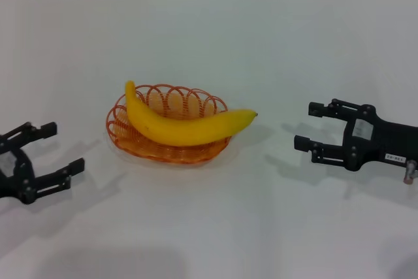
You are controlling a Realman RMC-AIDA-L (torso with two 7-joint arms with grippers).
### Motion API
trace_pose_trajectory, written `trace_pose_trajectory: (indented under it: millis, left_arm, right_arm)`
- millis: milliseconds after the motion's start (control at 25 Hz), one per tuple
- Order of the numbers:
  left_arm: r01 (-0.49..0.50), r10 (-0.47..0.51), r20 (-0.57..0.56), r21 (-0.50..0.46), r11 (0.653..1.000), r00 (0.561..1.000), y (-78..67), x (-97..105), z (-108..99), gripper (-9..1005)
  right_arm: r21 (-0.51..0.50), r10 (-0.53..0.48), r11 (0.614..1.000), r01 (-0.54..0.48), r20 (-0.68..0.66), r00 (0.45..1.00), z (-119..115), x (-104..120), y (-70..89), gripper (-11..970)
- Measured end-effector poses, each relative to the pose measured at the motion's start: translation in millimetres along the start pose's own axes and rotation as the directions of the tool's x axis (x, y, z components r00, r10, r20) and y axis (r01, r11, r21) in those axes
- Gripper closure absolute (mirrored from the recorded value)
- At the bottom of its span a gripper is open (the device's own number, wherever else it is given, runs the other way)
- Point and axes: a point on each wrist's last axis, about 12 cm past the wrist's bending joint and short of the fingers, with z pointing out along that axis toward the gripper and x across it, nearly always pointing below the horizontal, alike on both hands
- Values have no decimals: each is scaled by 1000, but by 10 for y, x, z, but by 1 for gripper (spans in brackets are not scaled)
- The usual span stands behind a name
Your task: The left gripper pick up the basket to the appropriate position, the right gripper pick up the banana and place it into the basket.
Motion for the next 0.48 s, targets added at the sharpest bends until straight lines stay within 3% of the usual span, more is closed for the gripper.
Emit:
trace_pose_trajectory:
  millis: [480]
  left_arm:
    - [-14,14,32,8,1000,999,70,-82,126,138]
  right_arm:
    - [-133,-77,989,69,-52,996,219,8,101,166]
